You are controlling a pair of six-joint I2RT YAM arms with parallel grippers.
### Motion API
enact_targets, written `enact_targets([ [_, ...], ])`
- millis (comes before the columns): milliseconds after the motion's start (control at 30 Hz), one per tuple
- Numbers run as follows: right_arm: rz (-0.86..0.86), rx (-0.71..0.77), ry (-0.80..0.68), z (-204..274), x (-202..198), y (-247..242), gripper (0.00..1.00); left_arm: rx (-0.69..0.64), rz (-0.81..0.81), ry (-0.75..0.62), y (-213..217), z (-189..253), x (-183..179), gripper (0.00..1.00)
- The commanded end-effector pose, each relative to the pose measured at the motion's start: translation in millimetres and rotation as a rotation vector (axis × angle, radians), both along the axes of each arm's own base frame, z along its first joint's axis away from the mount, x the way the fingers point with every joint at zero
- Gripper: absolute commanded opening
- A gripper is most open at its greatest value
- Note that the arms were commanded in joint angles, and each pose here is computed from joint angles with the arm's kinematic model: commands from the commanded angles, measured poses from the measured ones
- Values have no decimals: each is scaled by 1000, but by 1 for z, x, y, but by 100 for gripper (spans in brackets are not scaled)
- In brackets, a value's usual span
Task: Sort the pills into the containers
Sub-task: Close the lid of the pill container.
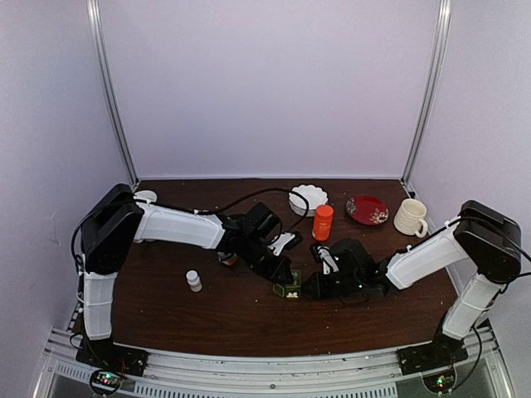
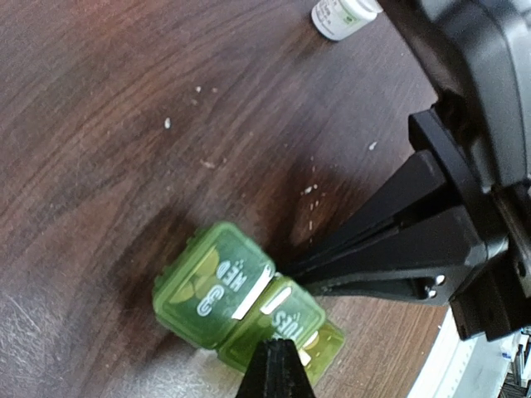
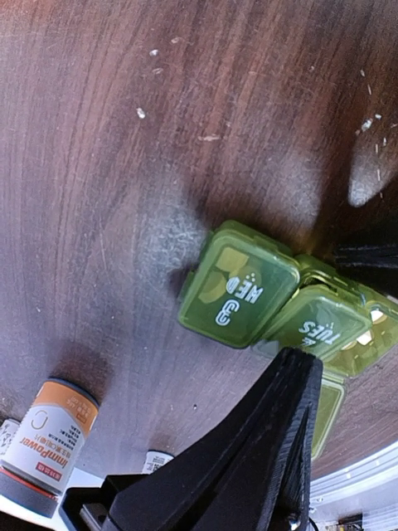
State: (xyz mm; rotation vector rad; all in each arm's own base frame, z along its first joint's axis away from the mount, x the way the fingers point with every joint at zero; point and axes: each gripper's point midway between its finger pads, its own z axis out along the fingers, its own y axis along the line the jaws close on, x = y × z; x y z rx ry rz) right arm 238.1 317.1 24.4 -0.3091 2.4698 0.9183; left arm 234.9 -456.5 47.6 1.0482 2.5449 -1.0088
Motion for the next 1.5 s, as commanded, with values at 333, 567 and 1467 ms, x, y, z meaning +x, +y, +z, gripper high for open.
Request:
enact_targets([
  [333,-28,59,-47,16,6,1,9,82,-7,-31,-2,-15,6,0],
  [567,-36,101,-87,30,8,0,15,113,-10,-27,3,-25,3,0],
  [1467,-14,17,-8,-5,4,1,19,128,-19,-18,3,-29,-2,0],
])
